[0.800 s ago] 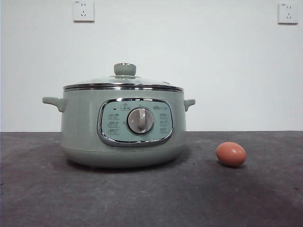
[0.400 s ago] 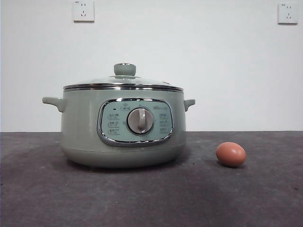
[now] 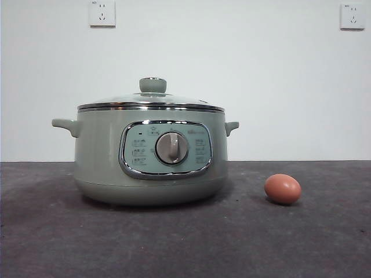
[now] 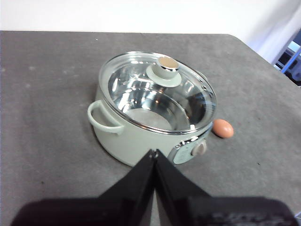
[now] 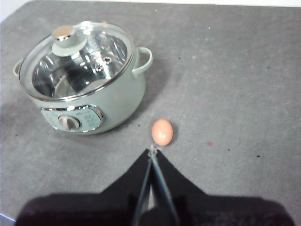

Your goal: Pick up the egg,open the lid,put the egg in the pot,close the lid

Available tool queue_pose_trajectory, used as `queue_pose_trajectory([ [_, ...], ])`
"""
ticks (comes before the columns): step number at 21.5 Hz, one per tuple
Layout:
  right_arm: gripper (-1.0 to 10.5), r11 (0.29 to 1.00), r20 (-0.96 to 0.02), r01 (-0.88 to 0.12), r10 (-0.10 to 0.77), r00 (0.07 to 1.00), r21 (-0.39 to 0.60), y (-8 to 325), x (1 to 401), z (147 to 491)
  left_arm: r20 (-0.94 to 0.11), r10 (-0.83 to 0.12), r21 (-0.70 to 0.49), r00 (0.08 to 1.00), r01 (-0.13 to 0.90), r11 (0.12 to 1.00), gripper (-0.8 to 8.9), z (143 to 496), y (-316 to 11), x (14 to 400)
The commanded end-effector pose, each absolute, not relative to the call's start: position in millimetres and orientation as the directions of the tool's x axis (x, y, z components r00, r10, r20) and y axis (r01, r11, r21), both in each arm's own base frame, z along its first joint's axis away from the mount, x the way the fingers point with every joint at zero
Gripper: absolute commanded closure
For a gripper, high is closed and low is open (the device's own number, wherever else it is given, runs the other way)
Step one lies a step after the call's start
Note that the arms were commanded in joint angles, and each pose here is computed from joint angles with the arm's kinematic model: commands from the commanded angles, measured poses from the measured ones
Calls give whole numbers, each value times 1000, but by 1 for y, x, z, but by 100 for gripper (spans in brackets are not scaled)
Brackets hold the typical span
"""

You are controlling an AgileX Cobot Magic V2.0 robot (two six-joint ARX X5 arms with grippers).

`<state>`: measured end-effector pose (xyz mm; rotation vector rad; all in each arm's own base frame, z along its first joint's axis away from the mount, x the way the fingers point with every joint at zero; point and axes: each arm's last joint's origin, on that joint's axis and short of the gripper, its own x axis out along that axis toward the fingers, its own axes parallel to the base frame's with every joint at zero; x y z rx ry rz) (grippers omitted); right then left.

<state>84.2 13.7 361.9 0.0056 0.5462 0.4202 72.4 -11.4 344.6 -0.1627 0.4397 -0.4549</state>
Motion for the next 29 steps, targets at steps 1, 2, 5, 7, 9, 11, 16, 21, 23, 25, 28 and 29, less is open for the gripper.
queue_pose_trajectory([
  [1, 940, 912, -503, -398, 393, 770, 103, 14, 84, 363, -380, -471, -237, 796, 409, 881, 816, 345, -12, 73],
  [2, 919, 912, -509, -397, 393, 766, 106, 14, 85, 362, -385, -483, -245, 786, 418, 875, 812, 345, -13, 75],
  [5, 502, 912, -509, -396, 393, 766, 109, 14, 85, 362, -386, -525, -273, 759, 450, 851, 484, 344, -14, 78],
  [7, 315, 914, -509, -387, 393, 766, 123, 14, 85, 362, -386, -533, -278, 752, 457, 845, 184, 344, -14, 80],
  [9, 316, 914, -509, -384, 393, 766, 129, 14, 85, 362, -383, -534, -276, 754, 458, 845, 185, 345, -14, 82],
  [11, 316, 914, -510, -383, 393, 765, 129, 14, 86, 362, -365, -534, -265, 763, 465, 845, 185, 347, -14, 87],
  [16, 317, 914, -533, -379, 393, 749, 142, 14, 94, 360, -381, -567, -274, 731, 496, 824, 185, 357, -18, 114],
  [21, 317, 901, -563, -395, 423, 710, 179, 16, 106, 356, -417, -611, -242, 672, 566, 788, 186, 381, -32, 159],
  [23, 317, 901, -576, -392, 422, 700, 185, 16, 110, 355, -440, -615, -222, 654, 585, 780, 186, 388, -45, 183],
  [25, 317, 902, -589, -388, 422, 690, 191, 16, 115, 353, -457, -615, -184, 643, 608, 773, 186, 391, -61, 207],
  [28, 317, 902, -603, -384, 421, 677, 198, 16, 119, 351, -508, -574, -97, 642, 619, 779, 186, 387, -88, 244],
  [29, 317, 902, -608, -383, 421, 673, 201, 16, 119, 350, -529, -565, -77, 633, 628, 775, 186, 384, -99, 254],
])
